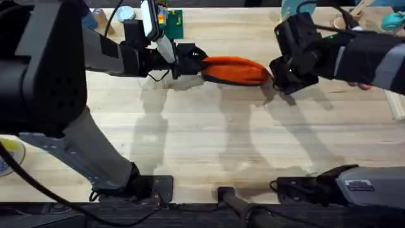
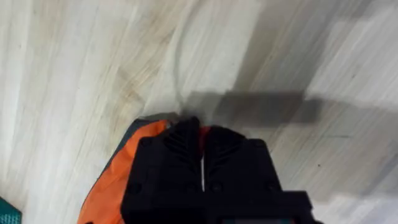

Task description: Unzip the bag, pick up the pens from the table one at a time and place them inside, then zip the bag closed.

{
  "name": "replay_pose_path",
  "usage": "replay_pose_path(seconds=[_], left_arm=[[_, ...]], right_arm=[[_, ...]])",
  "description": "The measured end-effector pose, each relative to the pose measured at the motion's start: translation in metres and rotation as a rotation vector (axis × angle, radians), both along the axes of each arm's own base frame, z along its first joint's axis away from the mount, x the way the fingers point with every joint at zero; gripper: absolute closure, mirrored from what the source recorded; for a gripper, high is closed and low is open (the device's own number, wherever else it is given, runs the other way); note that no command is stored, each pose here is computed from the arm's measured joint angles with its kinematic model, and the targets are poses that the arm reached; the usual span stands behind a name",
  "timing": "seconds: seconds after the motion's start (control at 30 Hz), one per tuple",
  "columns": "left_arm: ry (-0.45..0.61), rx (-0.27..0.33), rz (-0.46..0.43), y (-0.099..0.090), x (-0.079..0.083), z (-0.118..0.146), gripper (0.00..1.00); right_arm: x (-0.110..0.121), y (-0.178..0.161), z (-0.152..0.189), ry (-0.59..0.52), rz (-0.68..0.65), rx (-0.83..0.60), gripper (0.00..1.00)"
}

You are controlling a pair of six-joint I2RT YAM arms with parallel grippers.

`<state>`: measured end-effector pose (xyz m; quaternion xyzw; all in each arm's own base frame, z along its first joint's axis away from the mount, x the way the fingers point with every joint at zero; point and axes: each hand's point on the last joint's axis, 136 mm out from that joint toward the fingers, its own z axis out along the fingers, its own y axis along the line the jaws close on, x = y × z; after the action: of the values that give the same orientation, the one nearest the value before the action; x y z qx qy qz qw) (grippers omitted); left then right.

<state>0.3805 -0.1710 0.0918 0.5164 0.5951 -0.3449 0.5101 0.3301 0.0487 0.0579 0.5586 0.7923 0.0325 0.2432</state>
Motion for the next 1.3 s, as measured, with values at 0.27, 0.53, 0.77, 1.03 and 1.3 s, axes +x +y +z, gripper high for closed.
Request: replay_pose_path(seconds=[0.27, 0.53, 0.77, 1.03, 1.3], left_arm=[[-0.003, 0.008, 0.031, 0.009, 0.005, -0.001, 0.959], [-0.003, 0.01, 0.055, 0.018, 0.009, -0.001, 0.959], [-0.003, 0.01, 0.055, 0.018, 0.009, -0.001, 0.959], [-0.003, 0.01, 0.055, 0.018, 0.009, -0.001, 0.96], [-0.003, 0.01, 0.054, 0.018, 0.009, -0.001, 0.959]], right_arm=[[-0.024, -0.024, -0.02, 0.06, -0.079, -0.059, 0.927], [0.0, -0.022, -0.008, -0.041, -0.06, -0.066, 0.065], [0.0, -0.018, -0.003, 0.008, 0.093, -0.146, 0.006], [0.03, 0.018, 0.067, -0.165, 0.271, -0.161, 0.005], [0.034, 0.044, 0.104, -0.26, 0.363, -0.157, 0.006]])
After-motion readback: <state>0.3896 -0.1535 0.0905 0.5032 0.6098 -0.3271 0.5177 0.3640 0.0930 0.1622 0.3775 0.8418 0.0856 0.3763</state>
